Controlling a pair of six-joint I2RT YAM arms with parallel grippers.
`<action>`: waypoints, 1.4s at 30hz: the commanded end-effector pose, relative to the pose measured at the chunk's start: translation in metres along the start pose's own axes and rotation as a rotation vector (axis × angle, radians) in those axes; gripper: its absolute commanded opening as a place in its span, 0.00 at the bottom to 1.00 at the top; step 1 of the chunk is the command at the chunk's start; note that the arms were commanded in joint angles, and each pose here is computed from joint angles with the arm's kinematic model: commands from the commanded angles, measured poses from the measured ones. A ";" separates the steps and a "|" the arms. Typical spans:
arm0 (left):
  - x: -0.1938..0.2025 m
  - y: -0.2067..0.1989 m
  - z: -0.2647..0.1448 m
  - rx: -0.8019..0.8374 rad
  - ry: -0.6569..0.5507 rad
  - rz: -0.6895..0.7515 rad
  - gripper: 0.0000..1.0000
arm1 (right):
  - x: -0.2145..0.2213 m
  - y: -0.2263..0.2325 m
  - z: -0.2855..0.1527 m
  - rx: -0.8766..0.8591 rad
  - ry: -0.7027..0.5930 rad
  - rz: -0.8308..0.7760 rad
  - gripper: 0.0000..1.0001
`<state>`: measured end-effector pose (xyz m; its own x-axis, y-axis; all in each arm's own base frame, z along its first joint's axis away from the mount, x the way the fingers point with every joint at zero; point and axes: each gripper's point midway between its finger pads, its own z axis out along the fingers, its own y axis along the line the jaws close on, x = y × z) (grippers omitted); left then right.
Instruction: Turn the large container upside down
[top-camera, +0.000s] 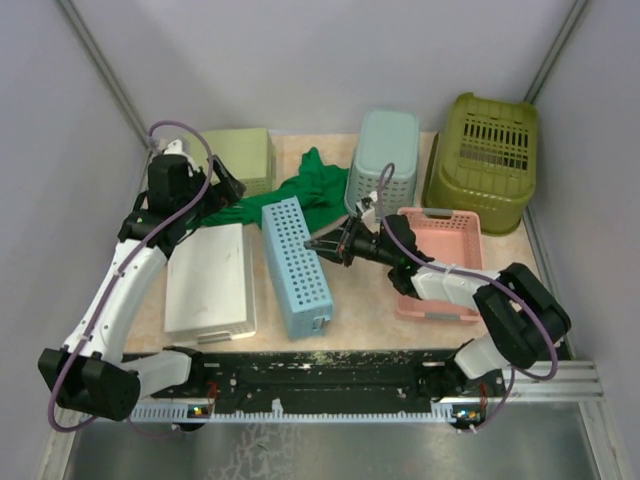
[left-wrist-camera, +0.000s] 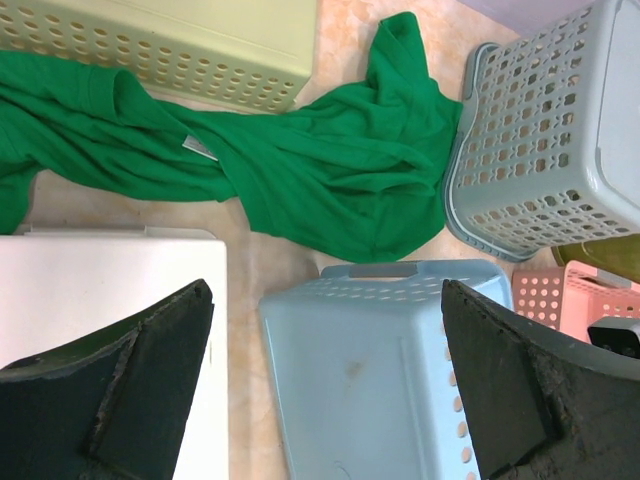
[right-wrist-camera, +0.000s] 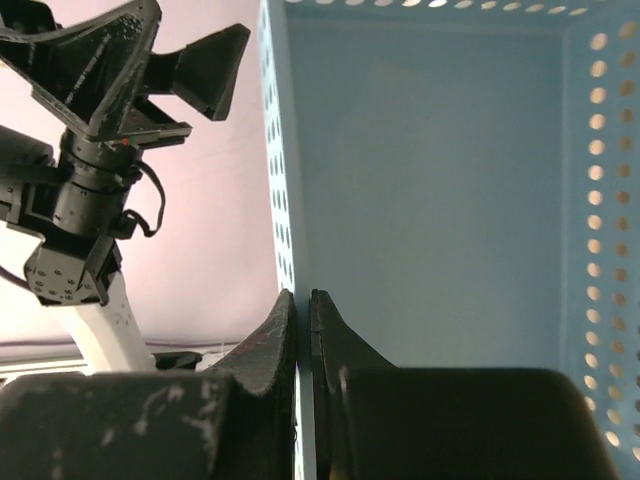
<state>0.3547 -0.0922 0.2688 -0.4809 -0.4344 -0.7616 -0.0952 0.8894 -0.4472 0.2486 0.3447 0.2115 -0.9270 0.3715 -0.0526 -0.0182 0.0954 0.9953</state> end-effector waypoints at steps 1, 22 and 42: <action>0.003 -0.004 0.004 0.036 0.007 0.003 1.00 | -0.012 -0.009 -0.021 0.008 -0.087 0.026 0.00; 0.029 -0.023 0.011 0.191 0.107 0.082 1.00 | -0.059 -0.099 -0.092 0.607 -0.273 -0.196 0.60; 0.064 -0.062 0.001 0.372 0.198 0.261 1.00 | 0.003 -0.097 -0.073 0.629 0.066 -0.496 0.65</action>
<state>0.3273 -0.1727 0.2455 -0.6219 -0.1514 -0.7683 0.3268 0.8414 -0.4304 0.2257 0.2199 0.1100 -0.8794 0.1780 -0.4415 -0.1070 0.8299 0.5476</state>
